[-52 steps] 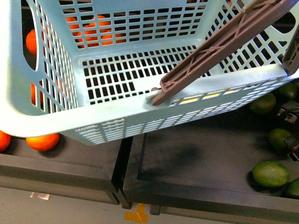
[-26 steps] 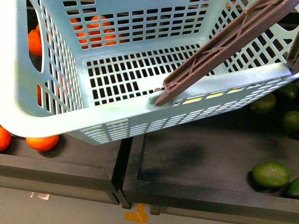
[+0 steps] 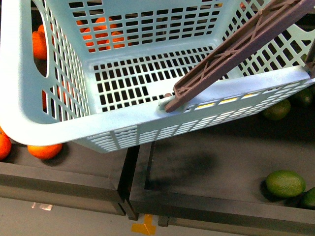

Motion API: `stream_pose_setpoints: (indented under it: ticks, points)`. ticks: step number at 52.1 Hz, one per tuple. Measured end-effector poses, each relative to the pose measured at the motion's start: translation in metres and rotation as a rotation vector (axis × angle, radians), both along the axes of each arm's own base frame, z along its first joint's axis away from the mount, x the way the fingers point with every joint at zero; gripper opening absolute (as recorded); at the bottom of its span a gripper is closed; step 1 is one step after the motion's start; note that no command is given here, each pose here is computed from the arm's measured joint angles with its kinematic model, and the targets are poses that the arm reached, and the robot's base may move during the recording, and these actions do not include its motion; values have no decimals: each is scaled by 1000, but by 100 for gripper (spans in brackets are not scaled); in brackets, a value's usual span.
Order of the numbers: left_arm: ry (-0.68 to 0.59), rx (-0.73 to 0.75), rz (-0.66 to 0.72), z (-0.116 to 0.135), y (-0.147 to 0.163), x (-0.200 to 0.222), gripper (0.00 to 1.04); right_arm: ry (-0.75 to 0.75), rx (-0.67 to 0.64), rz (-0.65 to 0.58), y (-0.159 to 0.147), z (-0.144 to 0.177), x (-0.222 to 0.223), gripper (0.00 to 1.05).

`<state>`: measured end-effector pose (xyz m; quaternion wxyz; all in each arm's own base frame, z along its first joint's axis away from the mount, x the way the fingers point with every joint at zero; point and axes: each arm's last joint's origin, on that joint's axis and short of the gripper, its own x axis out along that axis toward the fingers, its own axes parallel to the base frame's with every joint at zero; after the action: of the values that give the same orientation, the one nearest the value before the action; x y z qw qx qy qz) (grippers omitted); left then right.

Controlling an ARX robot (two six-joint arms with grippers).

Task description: Pick mango and avocado into basket

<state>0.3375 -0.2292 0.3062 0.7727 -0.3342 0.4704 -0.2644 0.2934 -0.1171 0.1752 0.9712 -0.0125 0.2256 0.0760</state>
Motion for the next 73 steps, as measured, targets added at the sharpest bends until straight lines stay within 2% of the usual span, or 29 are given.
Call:
stream_pose_setpoints:
  ticks: [12,24,33,39,53,60,64,67,73]
  points:
    - [-1,1,1,0,0,0,15,-181,48,34,60,66,-4,50]
    - [-1,1,1,0,0,0,15,-213,48,122,130,83,23,50]
    - [0,0,2,0,0,0,15,-168,28,174,172,76,38,50]
    - [-2,2,2,0,0,0,15,-140,14,181,180,69,39,53]
    - [0,1,1,0,0,0,15,-117,27,134,181,63,42,98]
    - [3,-1,2,0,0,0,15,-178,37,-42,167,78,39,96]
    - [2,1,6,0,1,0,15,-217,43,-97,160,86,37,95]
    - [-2,3,7,0,1,0,15,-342,34,-144,157,85,32,86]
    - [0,1,0,0,0,0,15,-436,40,-149,152,71,12,70]
